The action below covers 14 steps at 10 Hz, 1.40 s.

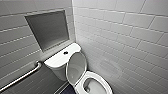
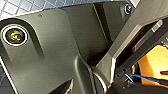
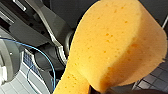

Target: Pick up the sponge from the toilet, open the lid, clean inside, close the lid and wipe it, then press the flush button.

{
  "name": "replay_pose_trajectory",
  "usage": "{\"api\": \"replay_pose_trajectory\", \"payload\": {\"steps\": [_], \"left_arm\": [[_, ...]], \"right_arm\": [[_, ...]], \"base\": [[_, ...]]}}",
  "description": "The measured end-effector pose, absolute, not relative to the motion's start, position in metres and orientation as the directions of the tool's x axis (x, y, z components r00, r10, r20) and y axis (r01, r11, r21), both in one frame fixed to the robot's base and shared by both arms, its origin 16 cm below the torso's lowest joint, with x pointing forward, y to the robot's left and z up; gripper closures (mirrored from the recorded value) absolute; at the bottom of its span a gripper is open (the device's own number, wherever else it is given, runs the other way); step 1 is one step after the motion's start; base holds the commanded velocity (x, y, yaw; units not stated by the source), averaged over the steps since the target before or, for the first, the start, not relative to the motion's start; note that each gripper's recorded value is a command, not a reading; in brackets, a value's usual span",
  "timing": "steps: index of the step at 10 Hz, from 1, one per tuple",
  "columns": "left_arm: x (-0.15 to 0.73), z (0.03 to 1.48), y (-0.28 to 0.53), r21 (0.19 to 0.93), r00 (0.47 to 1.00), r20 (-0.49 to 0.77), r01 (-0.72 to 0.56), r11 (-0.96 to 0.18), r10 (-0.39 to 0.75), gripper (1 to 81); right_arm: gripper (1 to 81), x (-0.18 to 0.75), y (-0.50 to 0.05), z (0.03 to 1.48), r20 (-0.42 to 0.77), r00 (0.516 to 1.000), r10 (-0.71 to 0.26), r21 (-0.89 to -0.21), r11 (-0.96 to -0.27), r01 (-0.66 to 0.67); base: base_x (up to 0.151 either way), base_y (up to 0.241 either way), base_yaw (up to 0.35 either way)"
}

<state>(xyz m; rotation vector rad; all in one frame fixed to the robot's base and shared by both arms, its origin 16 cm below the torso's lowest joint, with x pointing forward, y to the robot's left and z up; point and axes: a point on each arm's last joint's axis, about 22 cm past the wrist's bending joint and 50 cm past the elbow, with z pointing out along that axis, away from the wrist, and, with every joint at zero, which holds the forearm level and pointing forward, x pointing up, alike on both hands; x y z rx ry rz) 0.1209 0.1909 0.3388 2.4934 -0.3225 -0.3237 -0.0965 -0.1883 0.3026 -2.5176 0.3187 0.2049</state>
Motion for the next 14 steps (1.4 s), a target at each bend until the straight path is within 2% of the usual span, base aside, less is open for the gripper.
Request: {"api": "replay_pose_trajectory", "payload": {"steps": [3,5,7,8,10,11,12,14], "left_arm": [[0.106,0.328,0.19,0.572,0.94,-0.18,-0.141,-0.808,-0.291,1.0],[0.091,0.311,0.2,0.543,0.943,-0.197,-0.123,-0.83,-0.268,1.0],[0.083,0.298,0.193,0.535,0.947,-0.198,-0.11,-0.838,-0.252,1.0],[0.085,0.294,0.184,0.539,0.951,-0.189,-0.109,-0.835,-0.246,1.0],[0.082,0.293,0.174,0.55,0.953,-0.184,-0.103,-0.829,-0.24,1.0],[0.078,0.293,0.176,0.548,0.952,-0.19,-0.1,-0.83,-0.24,1.0],[0.077,0.293,0.176,0.548,0.952,-0.192,-0.099,-0.831,-0.24,1.0],[0.077,0.293,0.176,0.548,0.952,-0.191,-0.099,-0.83,-0.239,1.0]], "right_arm": [[81.1,-0.081,-0.2,0.301,-0.197,0.959,-0.206,-0.53,-0.801,-0.28],[81.1,-0.086,-0.219,0.296,-0.227,0.944,-0.241,-0.485,-0.812,-0.324],[81.1,-0.118,-0.221,0.295,-0.323,0.923,-0.211,-0.408,-0.849,-0.337],[81.1,-0.125,-0.212,0.295,-0.344,0.919,-0.194,-0.4,-0.855,-0.33],[81.1,-0.12,-0.204,0.292,-0.305,0.946,-0.113,-0.43,-0.869,-0.243],[81.1,-0.12,-0.213,0.29,-0.304,0.948,-0.094,-0.413,-0.884,-0.22],[81.1,-0.12,-0.22,0.29,-0.305,0.948,-0.088,-0.397,-0.893,-0.211],[81.1,-0.102,-0.215,0.297,-0.293,0.945,-0.143,-0.413,-0.873,-0.26]], "base": [[0.0,0.0,0.0],[0.0,0.0,0.0],[0.0,0.0,0.0],[0.0,0.0,0.0],[0.0,0.0,0.0],[0.0,0.0,0.0],[0.0,0.0,0.0],[0.0,0.0,0.0]]}}
